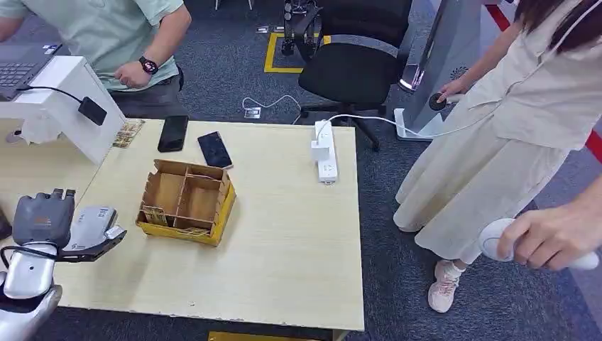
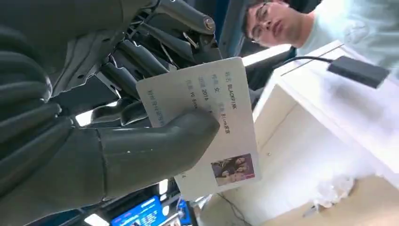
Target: Pass the card to the sensor for recognition and then transmit it.
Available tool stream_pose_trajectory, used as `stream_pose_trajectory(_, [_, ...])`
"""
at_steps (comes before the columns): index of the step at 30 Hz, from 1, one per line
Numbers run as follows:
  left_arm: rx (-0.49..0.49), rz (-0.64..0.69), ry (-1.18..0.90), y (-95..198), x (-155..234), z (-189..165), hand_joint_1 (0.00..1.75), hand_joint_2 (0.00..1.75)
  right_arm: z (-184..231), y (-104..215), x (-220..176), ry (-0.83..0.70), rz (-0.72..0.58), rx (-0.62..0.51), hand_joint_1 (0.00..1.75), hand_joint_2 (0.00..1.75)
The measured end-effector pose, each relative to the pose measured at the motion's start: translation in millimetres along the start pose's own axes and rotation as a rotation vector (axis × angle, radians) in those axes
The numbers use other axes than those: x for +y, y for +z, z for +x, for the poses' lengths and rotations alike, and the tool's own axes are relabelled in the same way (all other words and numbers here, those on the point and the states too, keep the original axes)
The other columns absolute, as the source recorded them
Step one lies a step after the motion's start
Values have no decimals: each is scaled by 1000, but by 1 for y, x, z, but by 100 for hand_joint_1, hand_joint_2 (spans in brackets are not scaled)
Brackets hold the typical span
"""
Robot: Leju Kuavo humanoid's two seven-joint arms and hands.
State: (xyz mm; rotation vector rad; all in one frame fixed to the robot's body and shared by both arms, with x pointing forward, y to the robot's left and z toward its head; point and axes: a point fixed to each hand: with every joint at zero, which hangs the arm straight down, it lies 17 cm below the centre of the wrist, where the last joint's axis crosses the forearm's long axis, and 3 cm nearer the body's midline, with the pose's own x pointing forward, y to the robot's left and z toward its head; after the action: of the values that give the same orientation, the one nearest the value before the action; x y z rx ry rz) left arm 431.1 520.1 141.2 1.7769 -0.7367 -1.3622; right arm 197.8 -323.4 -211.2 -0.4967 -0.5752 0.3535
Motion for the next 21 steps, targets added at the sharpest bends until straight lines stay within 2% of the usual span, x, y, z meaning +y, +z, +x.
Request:
stream_pose_trajectory(10, [-152, -97, -10, 6, -35, 53, 175, 175, 0, 0, 2, 1, 1, 2, 0, 175])
stream_pose_trajectory(17, [-160, -160, 22, 19, -50, 73, 175, 175, 0, 0, 3, -1, 8, 2, 0, 175])
stream_pose_trajectory(21, [-115, -191, 42, 24, -56, 72, 175, 175, 0, 0, 3, -1, 8, 2, 0, 175])
